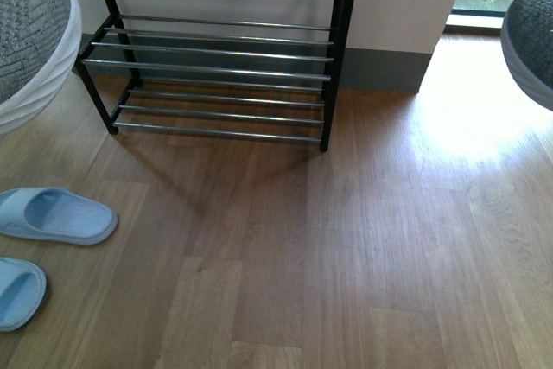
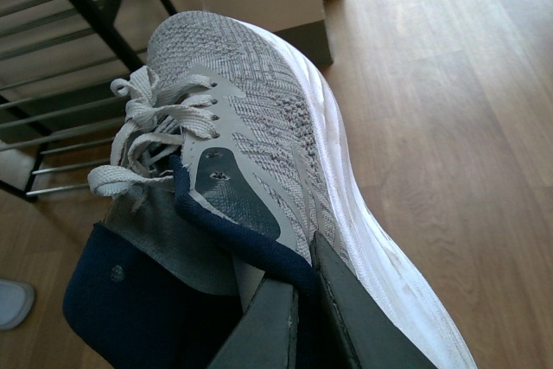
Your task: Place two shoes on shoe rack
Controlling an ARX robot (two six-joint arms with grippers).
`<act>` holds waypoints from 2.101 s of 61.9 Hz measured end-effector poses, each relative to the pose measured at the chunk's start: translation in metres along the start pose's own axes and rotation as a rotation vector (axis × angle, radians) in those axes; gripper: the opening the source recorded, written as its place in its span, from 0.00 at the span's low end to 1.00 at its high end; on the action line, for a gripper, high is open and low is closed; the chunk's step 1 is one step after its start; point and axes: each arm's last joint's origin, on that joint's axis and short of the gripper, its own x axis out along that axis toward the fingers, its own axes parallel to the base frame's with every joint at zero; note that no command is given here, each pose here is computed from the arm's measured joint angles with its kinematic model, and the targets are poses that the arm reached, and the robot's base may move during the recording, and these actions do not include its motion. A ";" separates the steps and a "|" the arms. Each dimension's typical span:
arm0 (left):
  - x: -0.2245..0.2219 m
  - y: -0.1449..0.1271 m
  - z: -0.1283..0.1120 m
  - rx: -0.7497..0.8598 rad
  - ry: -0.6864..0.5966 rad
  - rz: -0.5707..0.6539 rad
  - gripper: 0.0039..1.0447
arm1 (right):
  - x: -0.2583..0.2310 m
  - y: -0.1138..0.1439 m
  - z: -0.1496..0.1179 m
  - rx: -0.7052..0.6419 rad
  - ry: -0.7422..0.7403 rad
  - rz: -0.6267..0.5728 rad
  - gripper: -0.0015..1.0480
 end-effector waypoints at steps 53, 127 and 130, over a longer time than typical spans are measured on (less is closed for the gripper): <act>0.000 0.000 0.000 0.000 -0.001 0.006 0.01 | 0.000 0.000 -0.001 0.002 0.005 -0.005 0.01; 0.000 0.000 0.000 -0.001 0.000 -0.002 0.01 | 0.000 0.000 -0.002 0.001 0.006 0.000 0.01; 0.000 0.000 0.000 -0.001 0.000 -0.001 0.01 | 0.000 0.000 -0.002 0.001 0.006 0.001 0.01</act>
